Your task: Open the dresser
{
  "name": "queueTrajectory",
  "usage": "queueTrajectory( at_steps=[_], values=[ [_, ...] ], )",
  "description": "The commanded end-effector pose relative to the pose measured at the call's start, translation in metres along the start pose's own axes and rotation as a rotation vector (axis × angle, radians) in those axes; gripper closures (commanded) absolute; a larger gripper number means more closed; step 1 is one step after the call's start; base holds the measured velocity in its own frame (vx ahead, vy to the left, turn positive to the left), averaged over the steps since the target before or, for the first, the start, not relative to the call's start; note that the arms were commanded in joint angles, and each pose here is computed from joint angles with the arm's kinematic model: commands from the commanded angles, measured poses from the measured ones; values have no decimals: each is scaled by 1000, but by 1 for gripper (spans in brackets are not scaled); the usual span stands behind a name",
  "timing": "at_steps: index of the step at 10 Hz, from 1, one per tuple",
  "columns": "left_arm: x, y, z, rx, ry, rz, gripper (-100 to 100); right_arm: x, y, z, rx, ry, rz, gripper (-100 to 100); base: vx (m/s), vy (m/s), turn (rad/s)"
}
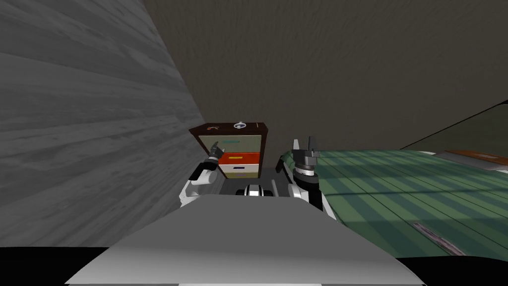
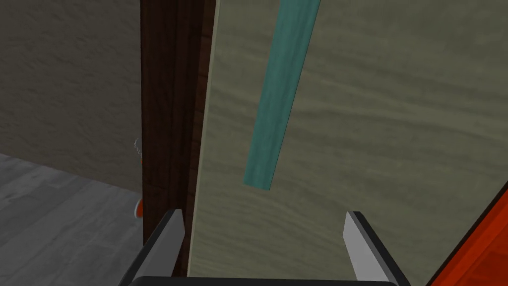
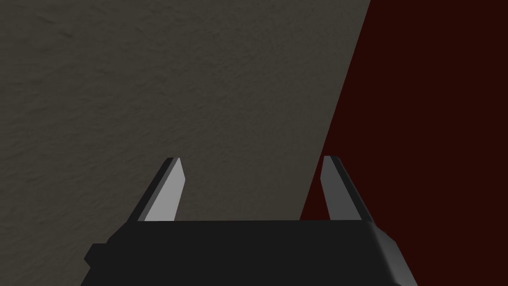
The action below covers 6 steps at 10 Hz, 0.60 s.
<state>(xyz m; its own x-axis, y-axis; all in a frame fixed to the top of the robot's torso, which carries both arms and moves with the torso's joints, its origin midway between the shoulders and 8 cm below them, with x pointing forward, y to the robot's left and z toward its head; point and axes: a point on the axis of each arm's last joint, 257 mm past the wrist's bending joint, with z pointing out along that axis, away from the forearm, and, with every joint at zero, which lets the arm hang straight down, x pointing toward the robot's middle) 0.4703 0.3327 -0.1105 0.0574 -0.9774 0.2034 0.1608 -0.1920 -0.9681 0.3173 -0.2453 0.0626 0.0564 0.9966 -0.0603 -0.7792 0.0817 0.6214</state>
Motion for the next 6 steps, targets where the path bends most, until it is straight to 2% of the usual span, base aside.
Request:
queueTrajectory(
  at_steps=[1,2,3,4,5,6],
  values=[
    [-3,12,5,-53,-3,-7,-100,0,0,0,0,0,0,0,90,-42,25],
    [-1,8,5,-36,-2,-5,-100,0,0,0,0,0,0,0,43,-19,6],
    [-1,1,5,-41,0,-3,-100,0,0,0,0,0,0,0,111,-18,8],
    [-1,3,6,-37,-1,-4,-100,0,0,0,0,0,0,0,71,-10,5],
    [-1,3,6,-40,-1,-4,100,0,0,0,0,0,0,0,11,-2,0],
    [2,0,3,-38,5,-5,100,0,0,0,0,0,0,0,-97,0,37]
  ],
)
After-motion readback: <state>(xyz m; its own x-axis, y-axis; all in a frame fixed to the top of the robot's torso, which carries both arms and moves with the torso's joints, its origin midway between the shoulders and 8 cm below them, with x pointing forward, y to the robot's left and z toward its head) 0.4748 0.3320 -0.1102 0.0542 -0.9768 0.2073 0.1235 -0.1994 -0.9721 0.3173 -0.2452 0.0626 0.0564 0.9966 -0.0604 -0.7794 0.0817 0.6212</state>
